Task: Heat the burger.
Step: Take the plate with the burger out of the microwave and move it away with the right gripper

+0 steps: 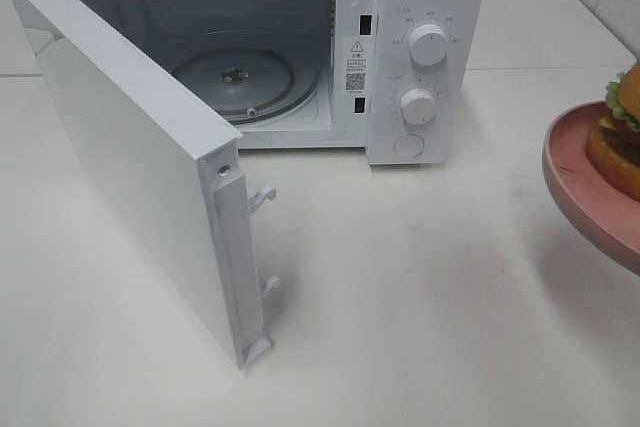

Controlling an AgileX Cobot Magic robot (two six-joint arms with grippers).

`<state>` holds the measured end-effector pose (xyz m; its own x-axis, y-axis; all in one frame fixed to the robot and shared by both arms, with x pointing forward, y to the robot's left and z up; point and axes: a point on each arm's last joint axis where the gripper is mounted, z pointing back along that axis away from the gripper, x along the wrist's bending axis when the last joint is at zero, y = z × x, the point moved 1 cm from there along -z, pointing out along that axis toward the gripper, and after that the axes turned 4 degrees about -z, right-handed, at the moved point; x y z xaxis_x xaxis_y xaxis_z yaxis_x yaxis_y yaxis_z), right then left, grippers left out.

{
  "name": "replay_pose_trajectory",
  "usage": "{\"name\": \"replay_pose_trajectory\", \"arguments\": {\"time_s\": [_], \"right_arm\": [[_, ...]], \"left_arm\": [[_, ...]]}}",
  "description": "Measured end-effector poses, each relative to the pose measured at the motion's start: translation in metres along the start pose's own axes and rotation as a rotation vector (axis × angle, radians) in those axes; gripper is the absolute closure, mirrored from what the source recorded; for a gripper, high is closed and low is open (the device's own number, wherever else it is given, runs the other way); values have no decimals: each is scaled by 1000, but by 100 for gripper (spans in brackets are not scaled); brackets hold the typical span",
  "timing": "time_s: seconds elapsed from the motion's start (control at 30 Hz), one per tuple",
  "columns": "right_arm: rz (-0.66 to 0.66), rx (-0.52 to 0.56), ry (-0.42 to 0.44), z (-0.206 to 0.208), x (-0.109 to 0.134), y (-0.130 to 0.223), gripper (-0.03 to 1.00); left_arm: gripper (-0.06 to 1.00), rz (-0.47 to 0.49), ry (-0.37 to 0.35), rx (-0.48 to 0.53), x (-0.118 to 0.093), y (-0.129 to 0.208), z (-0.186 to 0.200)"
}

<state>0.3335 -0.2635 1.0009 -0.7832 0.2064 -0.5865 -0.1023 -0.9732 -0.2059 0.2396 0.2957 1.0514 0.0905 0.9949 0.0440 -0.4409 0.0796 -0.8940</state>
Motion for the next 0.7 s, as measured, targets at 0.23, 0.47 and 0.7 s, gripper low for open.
{"name": "replay_pose_trajectory", "arguments": {"time_s": [0.23, 0.47, 0.7], "right_arm": [[-121, 61, 20, 0, -2, 6, 88], [-359, 172, 83, -4, -8, 14, 88], [-505, 256, 111, -16, -12, 12, 88]], "left_arm": [[-3, 0, 0, 0, 0, 0, 0], [-3, 0, 0, 0, 0, 0, 0], [-3, 0, 0, 0, 0, 0, 0]]}}
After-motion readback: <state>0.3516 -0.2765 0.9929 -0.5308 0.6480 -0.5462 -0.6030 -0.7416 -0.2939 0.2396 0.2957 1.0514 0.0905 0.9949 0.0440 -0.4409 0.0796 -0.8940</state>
